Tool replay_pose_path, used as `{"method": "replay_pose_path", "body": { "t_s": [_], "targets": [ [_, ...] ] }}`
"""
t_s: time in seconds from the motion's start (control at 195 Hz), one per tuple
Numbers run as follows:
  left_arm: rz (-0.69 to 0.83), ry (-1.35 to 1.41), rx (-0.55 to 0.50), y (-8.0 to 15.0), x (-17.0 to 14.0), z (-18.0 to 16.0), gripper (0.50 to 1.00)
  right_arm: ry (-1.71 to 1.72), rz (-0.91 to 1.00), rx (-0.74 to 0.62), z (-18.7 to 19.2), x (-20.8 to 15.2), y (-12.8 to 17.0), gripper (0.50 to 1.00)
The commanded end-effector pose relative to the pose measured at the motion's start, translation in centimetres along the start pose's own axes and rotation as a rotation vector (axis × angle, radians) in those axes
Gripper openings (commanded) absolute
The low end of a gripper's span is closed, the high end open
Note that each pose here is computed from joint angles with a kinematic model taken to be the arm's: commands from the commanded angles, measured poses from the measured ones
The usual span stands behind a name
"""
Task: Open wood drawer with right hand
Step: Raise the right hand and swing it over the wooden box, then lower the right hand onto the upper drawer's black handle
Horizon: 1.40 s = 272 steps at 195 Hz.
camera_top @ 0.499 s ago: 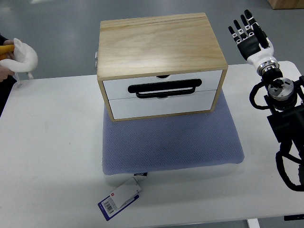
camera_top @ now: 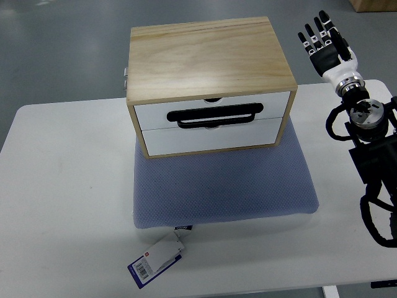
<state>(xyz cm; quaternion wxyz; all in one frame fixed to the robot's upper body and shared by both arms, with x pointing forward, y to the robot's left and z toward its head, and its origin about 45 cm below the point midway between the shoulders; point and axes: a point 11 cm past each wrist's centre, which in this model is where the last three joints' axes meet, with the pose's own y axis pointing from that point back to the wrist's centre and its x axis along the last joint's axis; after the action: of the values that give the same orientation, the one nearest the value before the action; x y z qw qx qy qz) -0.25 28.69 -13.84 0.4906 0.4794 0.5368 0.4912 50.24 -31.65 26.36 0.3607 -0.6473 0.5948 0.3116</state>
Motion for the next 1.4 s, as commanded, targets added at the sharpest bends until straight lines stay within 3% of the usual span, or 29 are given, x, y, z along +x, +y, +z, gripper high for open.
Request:
{"method": "replay_pose_path", "body": {
  "t_s": [0.0, 0.118, 0.164, 0.221, 0.267, 0.319, 0.324, 0.473, 0.648, 0.694, 0.699, 0.73, 0.93, 1.223, 1.393],
  "targets": [
    [-0.004, -0.004, 0.000, 0.0, -0.1, 0.0, 1.000, 0.079, -0.034, 0.004, -2.3, -1.5, -0.9, 0.946],
    [-0.002, -0.004, 0.000, 0.0, 0.0, 0.0, 1.000, 0.157, -0.056, -0.014, -3.2, -2.6, -1.4, 0.946],
    [-0.004, -0.004, 0.000, 0.0, -0.1, 0.0, 1.000, 0.262, -0.098, -0.038, -4.4, -4.7, -2.3, 0.946],
    [-0.004, -0.004, 0.000, 0.0, -0.1, 0.0, 1.000, 0.262, -0.098, -0.038, -4.4, -4.7, -2.3, 0.946],
    [-0.005, -0.004, 0.000, 0.0, -0.1, 0.0, 1.000, 0.391, -0.144, -0.086, -5.7, -7.3, -3.3, 0.946],
    [-0.005, -0.004, 0.000, 0.0, -0.1, 0.0, 1.000, 0.391, -0.144, -0.086, -5.7, -7.3, -3.3, 0.946],
    [-0.005, -0.004, 0.000, 0.0, -0.1, 0.0, 1.000, 0.473, -0.176, -0.117, -6.2, -9.1, -3.8, 0.946],
    [-0.004, -0.005, 0.001, 0.0, -0.1, 0.0, 1.000, 0.760, -0.278, -0.190, -7.3, -15.2, -5.0, 0.946],
    [-0.005, -0.009, -0.001, 0.0, -0.1, 0.1, 1.000, 1.176, -0.435, -0.313, -5.4, -23.7, -4.6, 0.946],
    [-0.005, -0.009, -0.001, 0.0, -0.1, 0.1, 1.000, 1.177, -0.435, -0.313, -5.4, -23.7, -4.6, 0.946],
    [-0.005, -0.009, -0.001, 0.0, -0.1, 0.1, 1.000, 1.296, -0.479, -0.343, -4.4, -25.8, -4.2, 0.946],
    [-0.005, -0.010, -0.002, 0.0, -0.1, 0.1, 1.000, 1.366, -0.510, -0.361, -3.6, -27.2, -3.8, 0.946],
    [-0.005, -0.007, -0.002, 0.0, -0.1, 0.2, 1.000, 1.690, -0.671, -0.495, 1.2, -33.0, -0.5, 0.946],
    [-0.005, -0.006, -0.001, 0.0, -0.1, 0.1, 1.000, 1.941, -0.856, -0.717, 8.2, -34.0, 4.3, 0.946],
    [-0.005, -0.005, -0.002, 0.0, -0.1, 0.1, 1.000, 1.977, -0.880, -0.791, 10.4, -33.7, 5.4, 0.946]
  ]
}}
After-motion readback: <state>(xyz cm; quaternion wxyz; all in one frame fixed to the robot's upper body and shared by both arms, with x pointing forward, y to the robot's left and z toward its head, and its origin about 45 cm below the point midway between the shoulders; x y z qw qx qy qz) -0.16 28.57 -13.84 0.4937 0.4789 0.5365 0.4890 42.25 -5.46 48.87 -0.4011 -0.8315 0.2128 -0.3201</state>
